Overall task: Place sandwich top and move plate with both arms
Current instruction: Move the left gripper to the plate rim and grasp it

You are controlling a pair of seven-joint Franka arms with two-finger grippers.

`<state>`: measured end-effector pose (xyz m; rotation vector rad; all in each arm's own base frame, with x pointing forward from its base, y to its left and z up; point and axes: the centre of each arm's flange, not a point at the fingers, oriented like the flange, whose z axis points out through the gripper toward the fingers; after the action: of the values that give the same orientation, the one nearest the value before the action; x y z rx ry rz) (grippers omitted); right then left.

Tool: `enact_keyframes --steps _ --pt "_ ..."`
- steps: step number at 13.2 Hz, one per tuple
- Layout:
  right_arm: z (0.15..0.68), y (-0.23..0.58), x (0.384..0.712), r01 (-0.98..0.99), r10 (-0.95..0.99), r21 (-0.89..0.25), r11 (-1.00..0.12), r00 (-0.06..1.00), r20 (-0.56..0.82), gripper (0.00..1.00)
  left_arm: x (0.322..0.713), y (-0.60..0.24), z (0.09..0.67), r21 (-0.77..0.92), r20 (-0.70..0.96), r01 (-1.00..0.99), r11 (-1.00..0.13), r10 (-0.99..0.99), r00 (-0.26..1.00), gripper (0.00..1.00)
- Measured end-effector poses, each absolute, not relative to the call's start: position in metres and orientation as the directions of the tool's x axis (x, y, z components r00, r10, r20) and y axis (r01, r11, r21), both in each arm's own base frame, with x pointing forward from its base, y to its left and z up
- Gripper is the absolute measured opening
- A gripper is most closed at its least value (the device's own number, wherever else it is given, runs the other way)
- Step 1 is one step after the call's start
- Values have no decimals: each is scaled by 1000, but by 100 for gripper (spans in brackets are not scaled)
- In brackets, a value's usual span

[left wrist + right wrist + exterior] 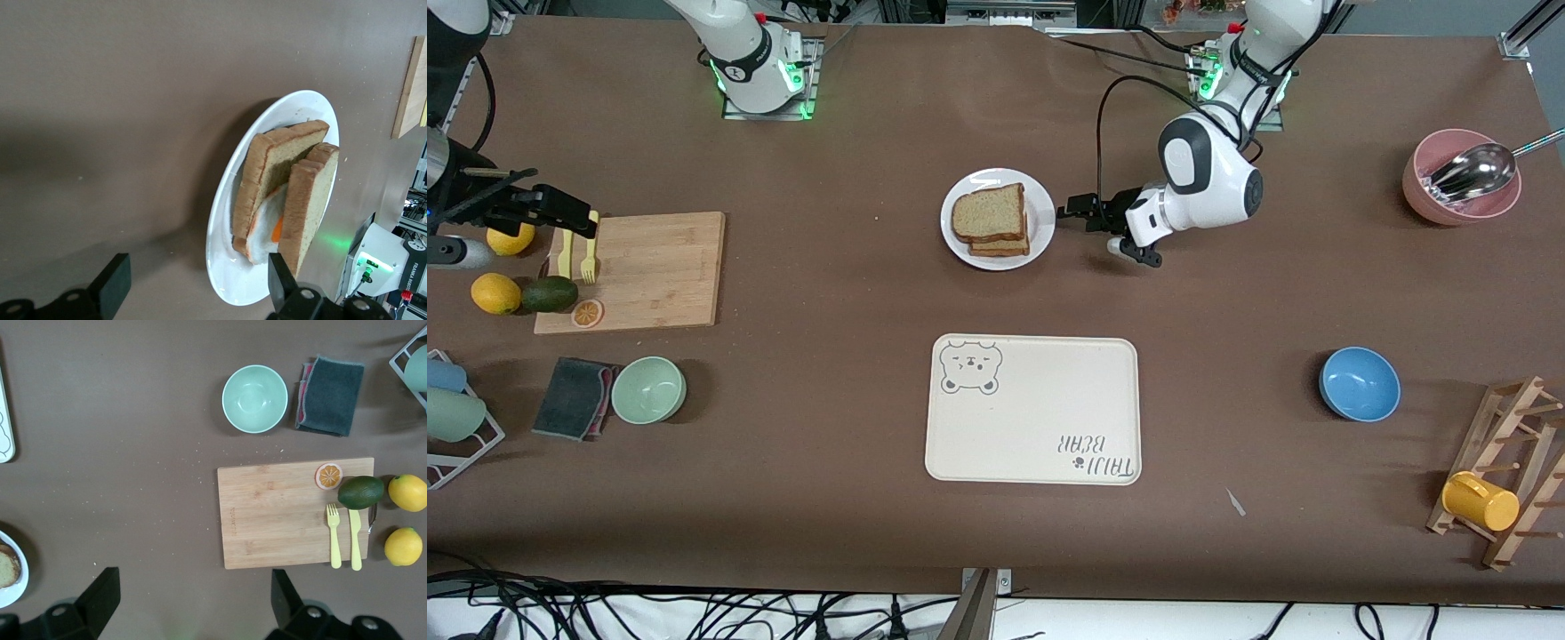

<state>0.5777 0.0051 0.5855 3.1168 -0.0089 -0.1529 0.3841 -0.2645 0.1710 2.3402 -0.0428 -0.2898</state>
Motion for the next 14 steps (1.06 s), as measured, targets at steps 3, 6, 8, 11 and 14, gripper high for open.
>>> enact_keyframes --steps 3,6,8,11,14 --pt "586 14 578 19 14 51 -999 995 -97 100 373 -278 166 718 -217 92 -690 -96 971 81" --pt "586 23 577 41 33 78 -996 995 -97 100 358 -291 153 716 -251 117 -689 -98 963 79" --pt "586 25 577 44 36 79 -996 995 -97 100 356 -291 148 712 -261 123 -691 -98 960 75" --pt "586 26 578 41 35 62 -997 995 -90 100 355 -292 146 711 -270 136 -690 -89 959 67" --pt "586 24 578 23 23 7 -1000 996 -91 100 353 -297 142 713 -277 143 -687 -88 957 59"
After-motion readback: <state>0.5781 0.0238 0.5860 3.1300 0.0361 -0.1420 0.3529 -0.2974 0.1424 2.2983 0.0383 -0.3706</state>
